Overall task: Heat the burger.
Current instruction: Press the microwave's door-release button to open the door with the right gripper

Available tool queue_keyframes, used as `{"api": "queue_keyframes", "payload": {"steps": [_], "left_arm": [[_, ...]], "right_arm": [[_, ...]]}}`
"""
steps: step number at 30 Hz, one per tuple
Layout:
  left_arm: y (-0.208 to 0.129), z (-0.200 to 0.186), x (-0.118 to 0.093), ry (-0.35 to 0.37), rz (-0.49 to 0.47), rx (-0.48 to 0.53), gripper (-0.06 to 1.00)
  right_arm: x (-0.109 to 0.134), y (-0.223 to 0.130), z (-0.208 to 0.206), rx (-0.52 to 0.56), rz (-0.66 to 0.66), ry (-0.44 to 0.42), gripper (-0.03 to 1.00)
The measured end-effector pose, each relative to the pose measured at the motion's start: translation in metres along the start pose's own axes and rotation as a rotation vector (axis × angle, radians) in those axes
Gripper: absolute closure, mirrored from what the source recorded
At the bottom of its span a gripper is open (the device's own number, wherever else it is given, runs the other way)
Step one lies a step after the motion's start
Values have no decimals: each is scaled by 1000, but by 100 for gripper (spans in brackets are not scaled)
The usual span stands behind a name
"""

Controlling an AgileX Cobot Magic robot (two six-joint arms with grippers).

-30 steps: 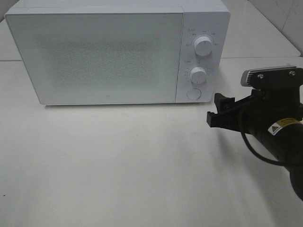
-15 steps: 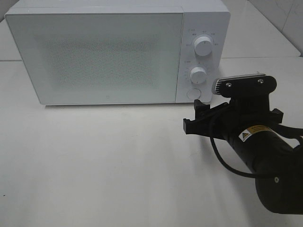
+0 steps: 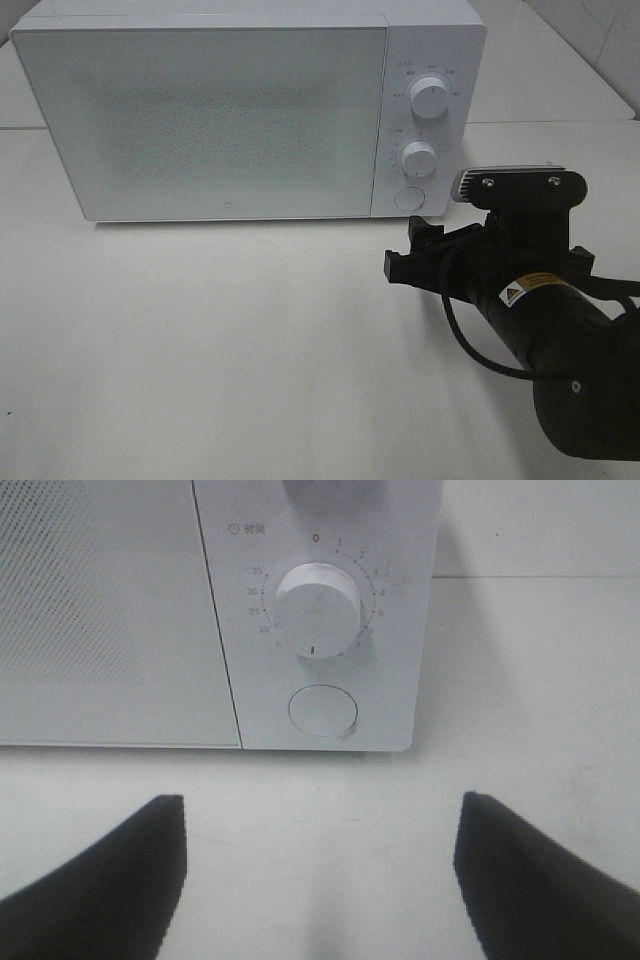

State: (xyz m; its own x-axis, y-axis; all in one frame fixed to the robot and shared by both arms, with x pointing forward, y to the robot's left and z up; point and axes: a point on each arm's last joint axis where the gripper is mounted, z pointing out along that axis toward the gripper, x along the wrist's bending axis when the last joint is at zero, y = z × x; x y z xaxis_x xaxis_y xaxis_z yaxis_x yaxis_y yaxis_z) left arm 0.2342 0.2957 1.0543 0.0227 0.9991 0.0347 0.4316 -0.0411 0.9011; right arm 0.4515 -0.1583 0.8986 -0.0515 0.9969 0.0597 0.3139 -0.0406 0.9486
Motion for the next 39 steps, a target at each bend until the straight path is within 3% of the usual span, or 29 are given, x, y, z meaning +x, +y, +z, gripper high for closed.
{"api": "queue_keyframes", "payload": {"steps": [2, 4, 5, 7, 8, 10, 12, 13, 15, 16, 17, 19, 20, 22, 24, 30, 32, 39], "left_arm": [[0, 0, 0, 0, 0, 0, -3], [0, 0, 0, 0, 0, 0, -3], [0, 0, 0, 0, 0, 0, -3], [0, 0, 0, 0, 0, 0, -3], [0, 0, 0, 0, 0, 0, -3], [0, 0, 0, 0, 0, 0, -3], [0, 0, 0, 0, 0, 0, -3], [0, 0, 0, 0, 0, 0, -3], [0, 0, 0, 0, 0, 0, -3], [0, 0, 0, 0, 0, 0, -3], [0, 0, 0, 0, 0, 0, -3], [0, 0, 0, 0, 0, 0, -3], [0, 0, 0, 0, 0, 0, -3], [0, 0, 0, 0, 0, 0, -3], [0, 0, 0, 0, 0, 0, -3], [0, 0, 0, 0, 0, 0, -3], [0, 0, 0, 0, 0, 0, -3], [0, 0, 0, 0, 0, 0, -3]], "right_arm": [[0, 0, 0, 0, 127, 0, 23], [0, 0, 0, 0, 172, 0, 23], [0, 0, 0, 0, 291, 0, 24], [0, 0, 0, 2, 343, 0, 24], [0, 0, 0, 5, 476, -1, 26], [0, -1, 0, 8, 544, -1, 28], [0, -2, 0, 17, 723, -4, 33], [0, -2, 0, 17, 723, -4, 33], [0, -2, 0, 17, 894, -8, 41], [0, -2, 0, 17, 894, -8, 41], [0, -2, 0, 16, 1020, -10, 46], [0, -2, 0, 16, 1068, -10, 48], [0, -2, 0, 16, 1177, -11, 55], [0, -2, 0, 16, 1214, -11, 58], [-1, -2, 0, 9, 1342, -23, 68], [-2, -2, 0, 0, 1440, -36, 83], [-1, -3, 0, 14, 1463, -30, 92], [0, -5, 0, 45, 1475, -39, 95]]}}
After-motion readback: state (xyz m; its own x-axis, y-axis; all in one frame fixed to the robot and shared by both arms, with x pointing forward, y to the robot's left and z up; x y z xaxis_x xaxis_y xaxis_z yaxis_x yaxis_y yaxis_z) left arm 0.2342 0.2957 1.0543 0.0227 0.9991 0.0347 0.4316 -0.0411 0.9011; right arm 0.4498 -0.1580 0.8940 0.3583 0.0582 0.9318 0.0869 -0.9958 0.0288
